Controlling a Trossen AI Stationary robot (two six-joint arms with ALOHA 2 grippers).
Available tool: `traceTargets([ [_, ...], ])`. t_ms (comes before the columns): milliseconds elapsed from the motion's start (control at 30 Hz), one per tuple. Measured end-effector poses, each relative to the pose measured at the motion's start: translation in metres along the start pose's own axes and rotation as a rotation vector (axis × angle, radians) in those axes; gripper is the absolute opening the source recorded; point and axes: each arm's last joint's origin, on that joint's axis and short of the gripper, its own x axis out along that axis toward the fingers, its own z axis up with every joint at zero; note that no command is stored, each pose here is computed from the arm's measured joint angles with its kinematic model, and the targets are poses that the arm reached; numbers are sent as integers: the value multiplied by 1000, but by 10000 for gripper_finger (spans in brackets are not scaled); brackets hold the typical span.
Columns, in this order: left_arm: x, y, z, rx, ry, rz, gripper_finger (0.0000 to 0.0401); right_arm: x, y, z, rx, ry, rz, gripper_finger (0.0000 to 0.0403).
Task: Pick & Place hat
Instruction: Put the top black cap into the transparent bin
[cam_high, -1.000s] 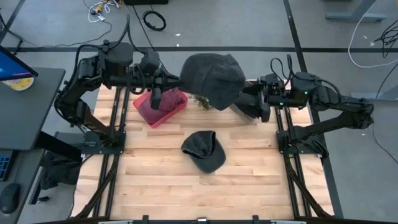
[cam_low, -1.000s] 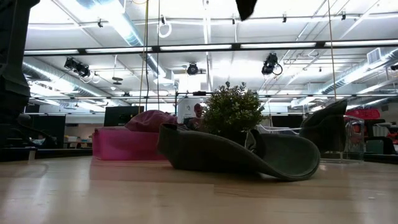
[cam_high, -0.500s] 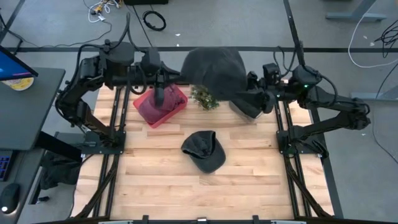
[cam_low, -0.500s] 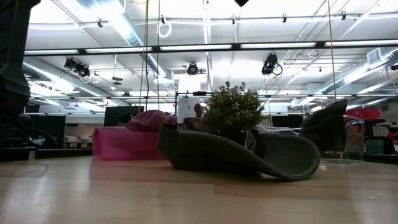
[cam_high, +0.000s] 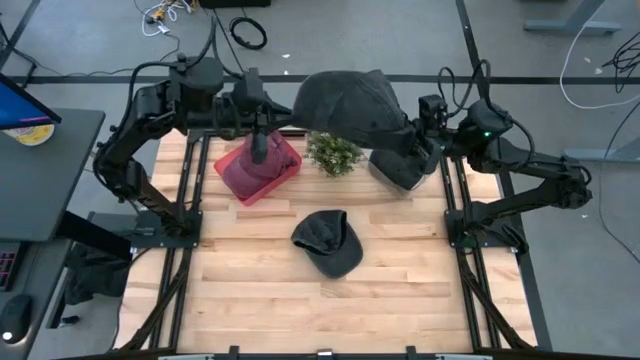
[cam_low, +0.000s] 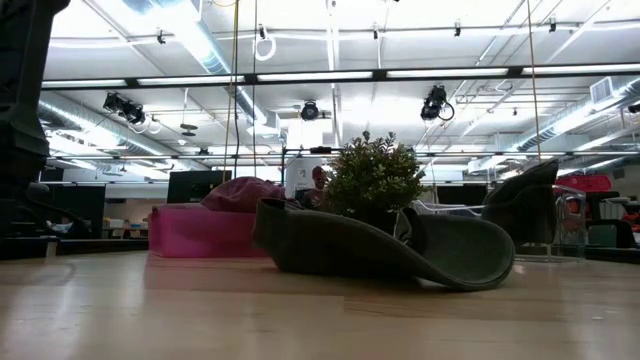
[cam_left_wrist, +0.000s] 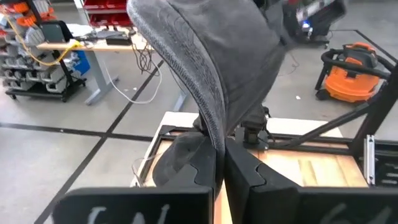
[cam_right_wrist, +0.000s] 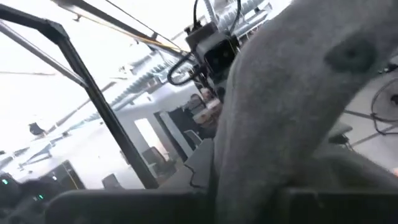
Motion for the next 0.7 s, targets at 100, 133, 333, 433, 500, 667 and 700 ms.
traceTargets([
  [100,3,2,-1,-8,13,9,18,0,0,0,28,4,9,20],
  [133,4,2,-2,-8,15,13,25,0,0,0,30,11,17,17],
  [333,8,7,-6,-1,68,195,95,-4,5,2,72,20,62,16],
  [433,9,10,-11,9,122,305,135,-10,11,7,71,-1,79,16],
  [500,12,10,-14,-7,146,340,162,-15,14,11,71,-20,66,16],
  [667,14,11,-17,-57,171,363,211,-38,19,19,36,-90,-87,16],
  [700,15,11,-18,-71,175,364,217,-43,19,20,29,-95,-137,16],
])
